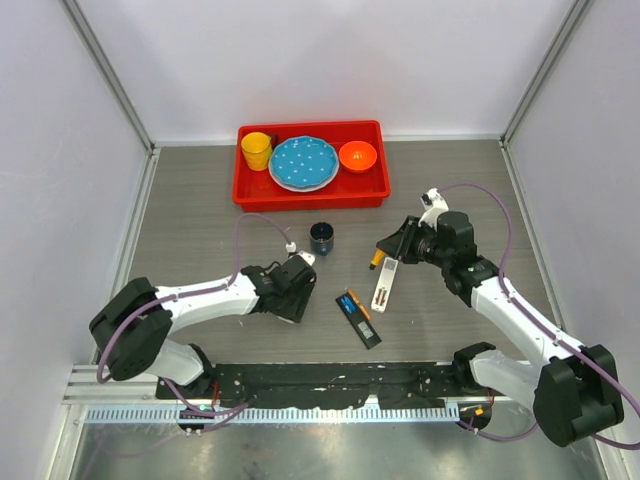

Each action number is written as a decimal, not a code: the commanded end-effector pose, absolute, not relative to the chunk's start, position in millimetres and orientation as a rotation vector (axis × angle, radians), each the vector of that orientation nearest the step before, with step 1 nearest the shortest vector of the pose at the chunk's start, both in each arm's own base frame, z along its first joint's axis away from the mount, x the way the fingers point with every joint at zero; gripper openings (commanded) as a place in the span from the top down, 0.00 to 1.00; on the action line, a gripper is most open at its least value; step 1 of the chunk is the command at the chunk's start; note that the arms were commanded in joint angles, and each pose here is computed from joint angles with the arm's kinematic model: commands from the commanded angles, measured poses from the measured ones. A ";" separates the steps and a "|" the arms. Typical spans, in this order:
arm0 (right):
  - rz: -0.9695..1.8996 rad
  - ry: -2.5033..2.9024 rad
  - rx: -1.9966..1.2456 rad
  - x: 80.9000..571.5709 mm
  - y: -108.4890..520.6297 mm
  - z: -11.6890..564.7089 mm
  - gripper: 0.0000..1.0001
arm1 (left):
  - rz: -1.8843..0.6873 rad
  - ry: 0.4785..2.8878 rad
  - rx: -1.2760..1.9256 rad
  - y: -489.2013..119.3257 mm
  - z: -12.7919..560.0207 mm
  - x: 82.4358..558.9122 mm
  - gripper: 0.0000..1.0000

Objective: Unload the batteries from the remote control

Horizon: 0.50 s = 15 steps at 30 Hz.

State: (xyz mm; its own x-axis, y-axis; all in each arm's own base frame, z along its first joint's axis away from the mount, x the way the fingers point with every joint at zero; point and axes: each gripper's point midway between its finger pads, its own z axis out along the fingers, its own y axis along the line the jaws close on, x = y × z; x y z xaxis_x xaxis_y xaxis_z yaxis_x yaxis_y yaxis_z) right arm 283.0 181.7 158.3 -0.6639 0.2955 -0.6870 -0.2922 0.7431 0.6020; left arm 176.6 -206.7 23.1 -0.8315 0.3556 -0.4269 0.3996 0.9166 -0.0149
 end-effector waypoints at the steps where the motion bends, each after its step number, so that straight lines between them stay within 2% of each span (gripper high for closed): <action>1: 0.892 2.062 -0.010 285.5 180.3 167.6 0.99 | -0.171 2.656 0.522 -212.2 19.8 177.2 0.56; 3: 0.891 2.069 -0.011 285.0 180.4 165.3 0.99 | -0.176 2.640 0.533 -214.2 21.1 180.0 0.71; 6: 0.894 2.074 -0.008 283.6 180.3 159.8 0.99 | -0.186 2.620 0.567 -221.2 25.8 185.6 0.87; 8: 0.895 2.068 -0.005 285.0 180.6 159.8 0.99 | -0.193 2.614 0.595 -227.7 26.4 189.5 0.94; 15: 0.869 2.054 -0.008 282.3 175.9 165.6 0.99 | -0.324 2.574 0.664 -269.9 29.5 204.7 1.00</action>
